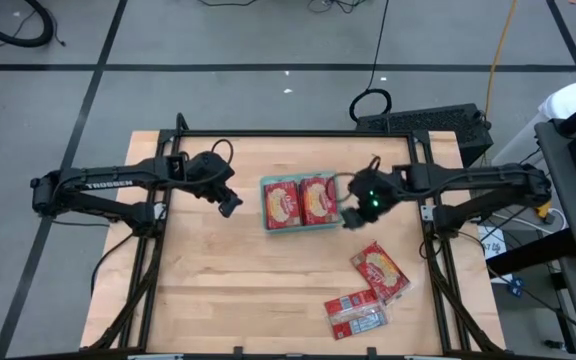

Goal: Sort popcorn bags into baskets
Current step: Put the red popcorn bag into the green bin

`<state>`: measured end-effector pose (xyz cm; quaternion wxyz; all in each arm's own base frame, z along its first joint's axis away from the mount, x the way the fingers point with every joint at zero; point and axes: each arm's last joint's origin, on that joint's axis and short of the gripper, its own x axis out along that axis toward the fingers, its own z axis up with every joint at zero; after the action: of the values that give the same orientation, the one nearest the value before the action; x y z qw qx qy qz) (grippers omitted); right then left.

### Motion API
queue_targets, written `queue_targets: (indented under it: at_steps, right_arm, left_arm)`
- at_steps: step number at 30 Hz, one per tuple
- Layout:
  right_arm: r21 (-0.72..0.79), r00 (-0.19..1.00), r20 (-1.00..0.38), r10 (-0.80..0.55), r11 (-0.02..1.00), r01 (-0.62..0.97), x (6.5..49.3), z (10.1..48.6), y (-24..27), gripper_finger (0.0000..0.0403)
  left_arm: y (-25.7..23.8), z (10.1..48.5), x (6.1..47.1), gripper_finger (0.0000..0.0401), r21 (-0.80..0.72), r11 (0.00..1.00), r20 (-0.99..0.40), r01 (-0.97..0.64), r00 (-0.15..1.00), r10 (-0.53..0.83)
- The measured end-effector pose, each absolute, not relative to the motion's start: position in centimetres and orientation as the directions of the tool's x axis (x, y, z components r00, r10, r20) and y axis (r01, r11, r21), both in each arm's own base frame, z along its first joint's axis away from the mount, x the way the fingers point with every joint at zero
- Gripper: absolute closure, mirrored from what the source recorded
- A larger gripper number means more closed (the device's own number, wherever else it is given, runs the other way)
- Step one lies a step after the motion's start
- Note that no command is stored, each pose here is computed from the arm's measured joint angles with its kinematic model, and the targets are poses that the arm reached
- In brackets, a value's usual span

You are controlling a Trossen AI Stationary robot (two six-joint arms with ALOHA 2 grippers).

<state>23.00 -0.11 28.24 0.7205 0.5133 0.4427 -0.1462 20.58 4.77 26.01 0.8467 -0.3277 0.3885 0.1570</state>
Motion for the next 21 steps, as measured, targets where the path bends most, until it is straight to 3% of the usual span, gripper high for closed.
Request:
queue_targets:
  at_steps: [4,9,15,21]
  right_arm:
    - [0.588,0.467,-0.808,0.358,0.543,0.6,22.3,27.6,1.5,0.0278]
    - [0.576,0.39,-0.815,0.428,0.666,0.475,22.0,25.6,1.9,0.0236]
    - [0.556,0.363,-0.804,0.471,0.812,0.177,21.7,23.0,2.1,0.0186]
    - [0.481,0.36,-0.807,0.468,0.875,-0.061,21.0,20.1,1.8,0.0176]
  left_arm:
    - [4.6,26.0,20.6,0.0231,-0.4,0.752,-0.765,-0.523,0.643,0.041]
    - [3.6,26.0,20.8,0.0231,-0.405,0.756,-0.766,-0.515,0.642,0.027]
    - [1.4,26.0,21.1,0.0231,-0.451,0.73,-0.767,-0.514,0.642,-0.022]
    - [-2.0,26.3,21.4,0.0231,-0.484,0.716,-0.737,-0.504,0.675,-0.024]
